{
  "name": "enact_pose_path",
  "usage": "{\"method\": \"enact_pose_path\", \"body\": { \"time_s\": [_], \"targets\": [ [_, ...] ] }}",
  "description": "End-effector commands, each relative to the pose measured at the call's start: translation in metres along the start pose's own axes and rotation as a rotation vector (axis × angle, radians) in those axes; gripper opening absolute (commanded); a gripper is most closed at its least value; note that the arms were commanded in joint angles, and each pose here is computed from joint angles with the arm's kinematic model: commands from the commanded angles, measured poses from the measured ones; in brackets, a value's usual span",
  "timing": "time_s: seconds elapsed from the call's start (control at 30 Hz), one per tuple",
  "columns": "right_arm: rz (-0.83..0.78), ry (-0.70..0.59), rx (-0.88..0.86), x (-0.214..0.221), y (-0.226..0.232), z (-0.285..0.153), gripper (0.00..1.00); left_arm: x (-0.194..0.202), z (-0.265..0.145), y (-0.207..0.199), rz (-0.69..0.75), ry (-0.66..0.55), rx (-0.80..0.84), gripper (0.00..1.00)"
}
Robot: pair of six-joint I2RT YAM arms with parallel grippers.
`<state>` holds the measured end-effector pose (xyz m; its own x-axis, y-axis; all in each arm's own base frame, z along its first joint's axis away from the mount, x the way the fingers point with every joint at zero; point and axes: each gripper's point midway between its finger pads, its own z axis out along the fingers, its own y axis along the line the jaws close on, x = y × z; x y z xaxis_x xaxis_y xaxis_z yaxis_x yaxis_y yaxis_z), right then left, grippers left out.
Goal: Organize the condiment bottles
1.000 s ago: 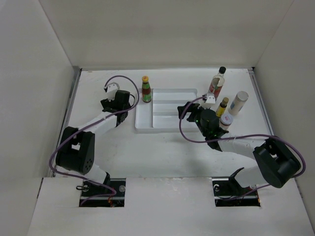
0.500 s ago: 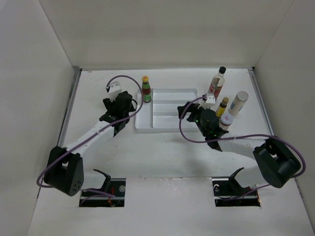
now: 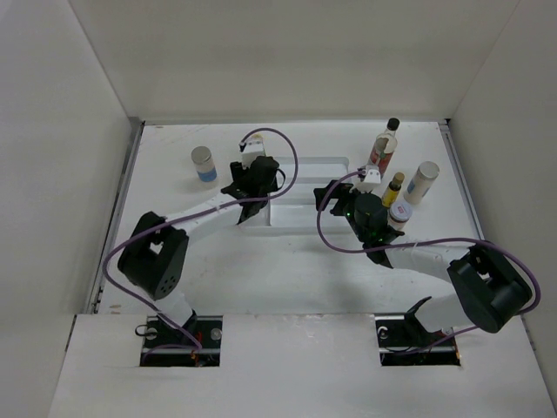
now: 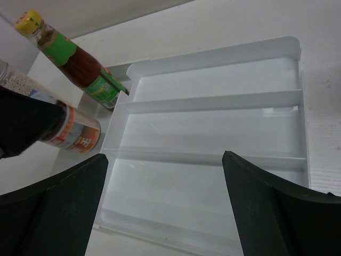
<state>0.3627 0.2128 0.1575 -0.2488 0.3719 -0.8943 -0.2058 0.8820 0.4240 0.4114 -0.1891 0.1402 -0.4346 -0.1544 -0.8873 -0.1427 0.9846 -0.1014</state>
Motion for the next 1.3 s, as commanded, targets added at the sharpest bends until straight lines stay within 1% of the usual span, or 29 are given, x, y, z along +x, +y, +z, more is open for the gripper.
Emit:
{"method": "enact_pose_path", "body": {
  "time_s": [0.0, 0.13, 0.2, 0.27, 0.37, 0.4, 0.43, 0.5, 0.57, 0.67, 0.83, 1.03, 1.27],
  "targets": [
    [0.027, -0.067, -0.053, -0.024, 0.017, 0.002, 0.95, -0.060, 0.003, -0.025, -0.094, -0.149, 0.043, 0.43],
    [0.022, -0.067, -0.056, -0.024, 0.019, 0.002, 0.96, -0.043, 0.021, -0.023, -0.068, -0.127, 0.014, 0.43],
    [0.024, -0.063, -0.054, -0.023, 0.018, 0.002, 0.96, -0.036, 0.026, -0.020, -0.060, -0.116, 0.002, 0.46],
    [0.018, -0.061, -0.052, -0.022, 0.018, 0.003, 0.96, -0.030, 0.028, -0.016, -0.060, -0.115, -0.006, 0.53],
    [0.023, -0.069, -0.055, -0.024, 0.019, 0.002, 0.96, -0.030, 0.024, -0.013, -0.059, -0.115, -0.007, 0.72],
    [0.024, -0.068, -0.055, -0.024, 0.018, 0.002, 0.96, -0.033, 0.019, -0.012, -0.059, -0.119, -0.004, 0.77],
    [0.023, -0.066, -0.054, -0.023, 0.018, 0.002, 0.96, -0.038, 0.013, -0.010, -0.065, -0.128, 0.001, 0.81],
    [0.018, -0.065, -0.051, -0.023, 0.018, 0.003, 0.96, -0.046, -0.002, -0.004, -0.079, -0.148, 0.012, 0.86],
    [0.019, -0.069, -0.053, -0.024, 0.018, 0.003, 0.96, -0.055, -0.018, 0.005, -0.097, -0.170, 0.022, 0.87],
    [0.018, -0.061, -0.051, -0.022, 0.018, 0.003, 0.96, -0.063, -0.036, 0.029, -0.127, -0.197, 0.008, 0.87],
    [0.019, -0.063, -0.052, -0.022, 0.018, 0.004, 0.97, -0.070, -0.036, 0.080, -0.186, -0.199, -0.093, 0.87],
    [0.016, -0.062, -0.053, -0.022, 0.019, 0.004, 0.98, -0.092, -0.009, 0.125, -0.228, -0.202, -0.214, 0.88],
    [0.012, -0.057, -0.050, -0.021, 0.018, 0.005, 0.99, -0.115, 0.029, 0.127, -0.173, -0.179, -0.249, 0.89]
  ]
}}
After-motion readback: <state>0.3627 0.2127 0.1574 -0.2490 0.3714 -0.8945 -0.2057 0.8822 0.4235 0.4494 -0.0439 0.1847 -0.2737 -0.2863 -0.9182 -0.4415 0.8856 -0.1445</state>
